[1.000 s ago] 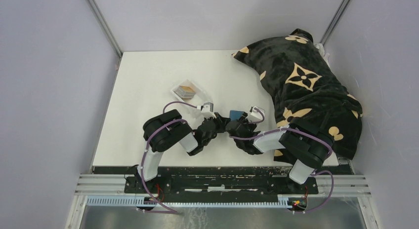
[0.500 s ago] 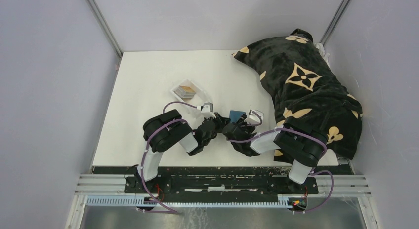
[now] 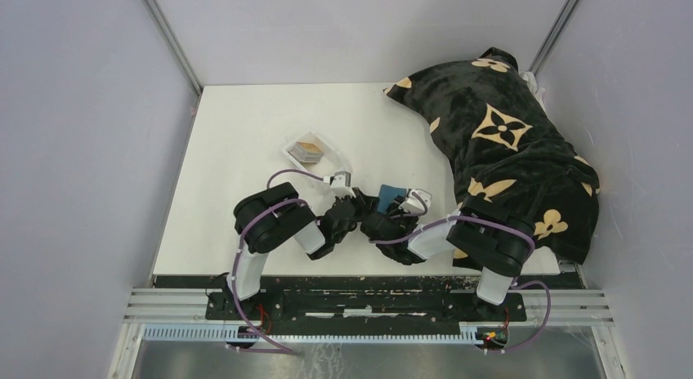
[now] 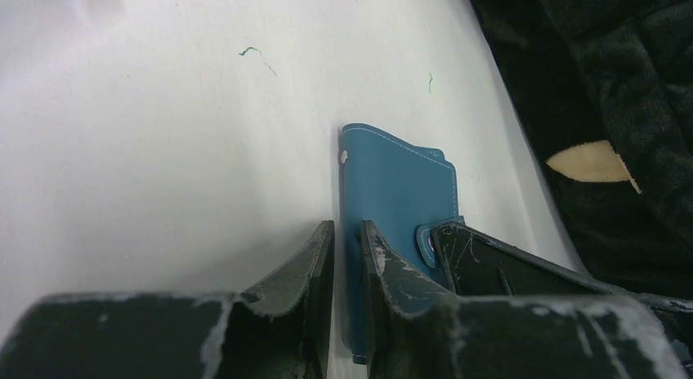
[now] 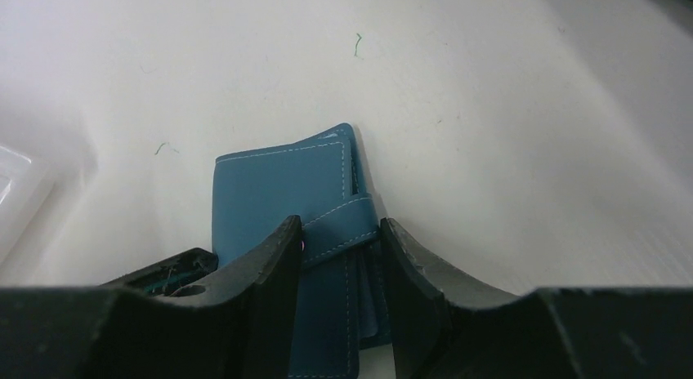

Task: Put the credit cards into the card holder
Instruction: Close the card holder at the center of the board.

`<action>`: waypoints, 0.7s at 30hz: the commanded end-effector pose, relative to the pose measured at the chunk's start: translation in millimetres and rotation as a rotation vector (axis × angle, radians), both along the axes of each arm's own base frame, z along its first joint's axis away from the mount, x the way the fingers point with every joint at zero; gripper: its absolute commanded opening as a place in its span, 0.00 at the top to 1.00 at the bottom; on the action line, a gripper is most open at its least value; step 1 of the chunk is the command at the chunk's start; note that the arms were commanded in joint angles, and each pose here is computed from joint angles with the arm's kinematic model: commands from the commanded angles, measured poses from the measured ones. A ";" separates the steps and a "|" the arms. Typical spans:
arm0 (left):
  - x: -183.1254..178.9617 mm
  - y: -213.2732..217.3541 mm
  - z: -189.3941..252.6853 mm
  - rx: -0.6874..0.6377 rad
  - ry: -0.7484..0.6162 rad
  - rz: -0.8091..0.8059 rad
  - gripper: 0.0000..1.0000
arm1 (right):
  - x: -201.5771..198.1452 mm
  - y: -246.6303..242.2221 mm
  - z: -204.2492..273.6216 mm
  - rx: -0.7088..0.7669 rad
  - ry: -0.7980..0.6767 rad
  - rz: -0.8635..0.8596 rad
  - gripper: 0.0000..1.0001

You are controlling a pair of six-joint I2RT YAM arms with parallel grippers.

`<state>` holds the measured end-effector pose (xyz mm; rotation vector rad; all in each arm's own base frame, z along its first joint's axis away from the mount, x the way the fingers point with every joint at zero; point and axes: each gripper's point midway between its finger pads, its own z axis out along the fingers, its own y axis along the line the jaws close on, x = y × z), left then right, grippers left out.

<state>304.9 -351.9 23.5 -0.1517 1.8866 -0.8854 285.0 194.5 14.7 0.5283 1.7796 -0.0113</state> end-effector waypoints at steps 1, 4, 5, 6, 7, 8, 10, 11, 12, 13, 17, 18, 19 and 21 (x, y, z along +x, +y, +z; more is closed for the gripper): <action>-7.5 -0.7 15.1 0.025 -0.030 -0.018 0.74 | -89.3 -25.3 -80.3 -0.273 0.559 0.267 0.53; -4.5 0.7 26.9 0.031 -0.054 -0.009 0.74 | -75.9 -19.0 -48.3 -0.281 0.501 0.268 0.49; -3.6 1.1 31.7 0.031 -0.063 -0.005 0.73 | -70.8 -18.0 -37.9 -0.279 0.482 0.269 0.48; -2.3 2.5 35.5 0.032 -0.070 0.003 0.73 | -65.4 -18.5 -29.0 -0.279 0.469 0.268 0.47; -1.4 3.7 40.4 0.032 -0.080 0.008 0.72 | -59.6 -19.1 -21.0 -0.273 0.459 0.266 0.46; -0.9 4.6 44.7 0.034 -0.089 0.013 0.72 | -54.4 -20.1 -13.9 -0.269 0.452 0.267 0.44; 1.3 8.0 56.8 0.035 -0.111 0.027 0.71 | -44.0 -20.4 -1.0 -0.257 0.435 0.270 0.42; 1.7 9.8 61.7 0.034 -0.121 0.035 0.71 | -39.4 -21.1 4.3 -0.257 0.429 0.269 0.42; 2.6 12.1 67.0 0.035 -0.133 0.043 0.70 | -35.4 -20.7 9.4 -0.257 0.422 0.270 0.41; 3.0 13.9 71.1 0.039 -0.142 0.048 0.69 | -31.3 -20.8 13.8 -0.257 0.414 0.270 0.41; 3.6 22.0 81.5 0.063 -0.167 0.067 0.68 | -22.9 -21.5 30.3 -0.238 0.386 0.267 0.41; 3.1 23.8 81.9 0.067 -0.168 0.069 0.68 | -22.6 -21.3 35.6 -0.227 0.375 0.269 0.41; 2.4 24.9 81.2 0.069 -0.168 0.070 0.68 | -22.7 -21.2 39.1 -0.218 0.368 0.270 0.41; 1.1 26.5 78.6 0.071 -0.166 0.067 0.68 | -23.2 -20.9 45.3 -0.194 0.347 0.276 0.41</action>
